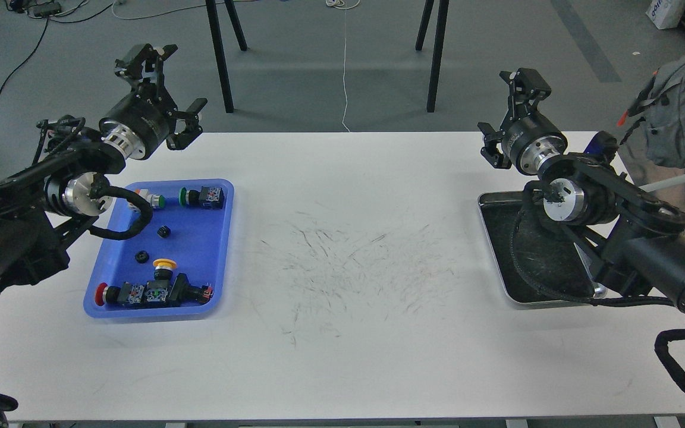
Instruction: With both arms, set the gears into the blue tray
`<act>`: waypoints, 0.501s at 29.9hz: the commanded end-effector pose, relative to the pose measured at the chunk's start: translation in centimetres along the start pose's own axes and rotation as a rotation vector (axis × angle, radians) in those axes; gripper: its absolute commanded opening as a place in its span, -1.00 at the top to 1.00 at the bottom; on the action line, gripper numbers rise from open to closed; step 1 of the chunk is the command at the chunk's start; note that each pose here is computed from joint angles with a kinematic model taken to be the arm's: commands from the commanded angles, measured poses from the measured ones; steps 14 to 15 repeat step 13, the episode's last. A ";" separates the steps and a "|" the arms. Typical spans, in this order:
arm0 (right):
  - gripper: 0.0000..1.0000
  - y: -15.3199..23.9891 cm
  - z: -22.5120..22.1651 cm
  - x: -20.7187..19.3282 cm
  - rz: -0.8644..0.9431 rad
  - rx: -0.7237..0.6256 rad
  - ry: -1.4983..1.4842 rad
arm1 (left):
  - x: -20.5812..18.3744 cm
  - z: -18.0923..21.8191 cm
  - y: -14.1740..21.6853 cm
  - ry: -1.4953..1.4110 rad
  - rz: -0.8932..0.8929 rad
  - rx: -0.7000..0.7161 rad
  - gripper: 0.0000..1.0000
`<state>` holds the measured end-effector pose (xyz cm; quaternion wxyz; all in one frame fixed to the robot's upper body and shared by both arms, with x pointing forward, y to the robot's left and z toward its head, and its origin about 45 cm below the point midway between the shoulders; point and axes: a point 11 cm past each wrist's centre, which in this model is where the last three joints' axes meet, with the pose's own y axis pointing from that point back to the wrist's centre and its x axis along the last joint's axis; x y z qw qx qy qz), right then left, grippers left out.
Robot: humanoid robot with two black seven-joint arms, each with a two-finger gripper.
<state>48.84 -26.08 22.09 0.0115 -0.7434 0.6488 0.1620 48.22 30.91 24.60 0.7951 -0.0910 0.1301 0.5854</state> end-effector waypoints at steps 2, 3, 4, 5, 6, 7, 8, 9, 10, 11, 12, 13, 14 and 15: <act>-0.98 0.0 -0.3 0.3 0.018 0.018 -0.046 | 0.0 0.1 0.0 0.000 0.008 -0.013 -1.00; -0.98 0.0 -0.2 0.2 0.017 0.017 -0.046 | 0.1 0.1 0.0 -0.001 0.011 -0.012 -1.00; -0.98 -0.1 -0.2 0.0 0.014 0.020 -0.048 | 0.2 0.1 0.0 -0.001 0.011 -0.014 -1.00; -0.99 -0.1 -0.3 0.0 0.015 0.023 -0.047 | 0.1 0.2 0.0 -0.001 0.009 -0.015 -1.00; -0.99 -0.1 -0.3 0.0 0.015 0.021 -0.045 | 0.1 0.2 0.0 -0.001 0.009 -0.015 -1.00; -0.99 -0.1 -0.3 -0.1 0.013 0.023 -0.045 | 0.1 0.2 0.0 -0.001 0.010 -0.015 -1.00; -0.99 -0.1 -0.3 -0.1 0.013 0.025 -0.044 | 0.1 0.3 0.0 -0.002 0.011 -0.016 -1.00; -0.99 -0.1 -0.3 0.0 0.020 0.024 -0.040 | 0.1 0.3 0.0 -0.002 0.011 -0.016 -1.00; -0.99 -0.1 -0.3 0.0 0.024 0.025 -0.038 | 0.1 0.3 -0.1 -0.003 0.012 -0.018 -1.00; -0.98 -0.1 -0.3 0.1 0.028 0.025 -0.036 | 0.0 0.4 -0.1 -0.003 0.008 -0.019 -1.00; -0.99 -0.1 -0.4 0.1 0.029 0.026 -0.034 | 0.0 0.4 -0.1 -0.002 0.007 -0.018 -1.00; -0.98 -0.1 -0.4 0.1 0.027 0.025 -0.028 | 0.0 0.4 -0.1 -0.002 0.006 -0.020 -1.00; -0.98 -0.1 -0.4 0.1 0.027 0.025 -0.028 | 0.0 0.4 -0.1 -0.002 0.006 -0.020 -1.00; -0.98 -0.1 -0.4 0.1 0.027 0.025 -0.028 | 0.0 0.4 -0.1 -0.002 0.006 -0.020 -1.00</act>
